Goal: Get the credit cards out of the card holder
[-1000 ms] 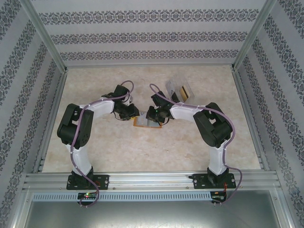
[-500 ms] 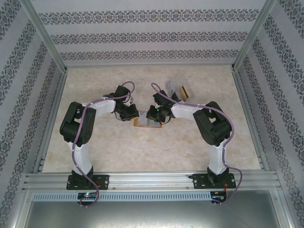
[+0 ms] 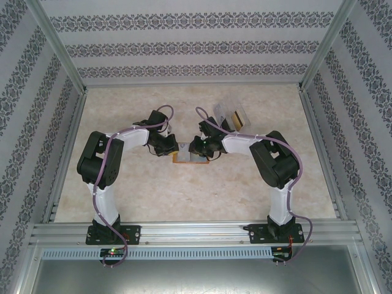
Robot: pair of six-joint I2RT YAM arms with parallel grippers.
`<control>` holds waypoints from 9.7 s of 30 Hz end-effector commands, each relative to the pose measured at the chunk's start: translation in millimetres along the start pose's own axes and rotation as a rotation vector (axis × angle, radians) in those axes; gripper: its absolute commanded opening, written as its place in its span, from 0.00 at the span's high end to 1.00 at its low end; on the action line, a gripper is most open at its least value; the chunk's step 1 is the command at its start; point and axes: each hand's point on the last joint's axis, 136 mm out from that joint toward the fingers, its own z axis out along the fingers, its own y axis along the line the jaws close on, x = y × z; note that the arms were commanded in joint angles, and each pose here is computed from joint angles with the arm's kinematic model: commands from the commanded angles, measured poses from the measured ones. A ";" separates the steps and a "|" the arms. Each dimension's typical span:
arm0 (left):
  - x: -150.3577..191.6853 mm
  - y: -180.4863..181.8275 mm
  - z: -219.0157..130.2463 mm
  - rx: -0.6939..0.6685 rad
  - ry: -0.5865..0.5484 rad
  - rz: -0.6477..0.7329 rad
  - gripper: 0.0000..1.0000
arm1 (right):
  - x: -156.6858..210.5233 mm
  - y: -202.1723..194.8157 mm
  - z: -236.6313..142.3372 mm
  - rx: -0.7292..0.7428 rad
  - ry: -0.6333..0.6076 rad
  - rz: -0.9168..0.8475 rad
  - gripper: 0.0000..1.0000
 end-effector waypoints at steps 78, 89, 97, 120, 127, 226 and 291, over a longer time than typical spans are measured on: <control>2.9 -26.1 3.5 0.075 0.034 0.058 0.88 | -16.5 16.9 -21.7 -0.185 -0.025 -0.092 0.99; 8.1 -10.9 16.8 0.038 0.064 0.041 0.91 | -6.6 46.6 -19.6 -0.307 0.009 -0.130 0.86; 7.7 -10.1 16.1 0.029 0.060 0.047 0.91 | -6.5 33.2 -13.1 -0.229 0.006 -0.128 0.84; -1.0 -32.0 -37.0 0.031 -0.047 0.105 0.65 | -25.3 19.1 -88.7 -0.097 -0.168 -0.345 1.00; -17.1 -19.4 -107.2 -0.078 -0.242 0.118 0.40 | -47.8 7.4 -161.9 0.035 -0.328 -0.476 1.00; -41.4 51.2 -142.4 -0.212 -0.431 -0.023 0.01 | -65.6 35.2 -111.0 0.246 -0.174 -0.462 0.42; -15.5 -21.3 -14.0 0.244 -0.022 -0.070 0.63 | 10.8 -23.8 14.6 0.345 0.059 -0.299 0.70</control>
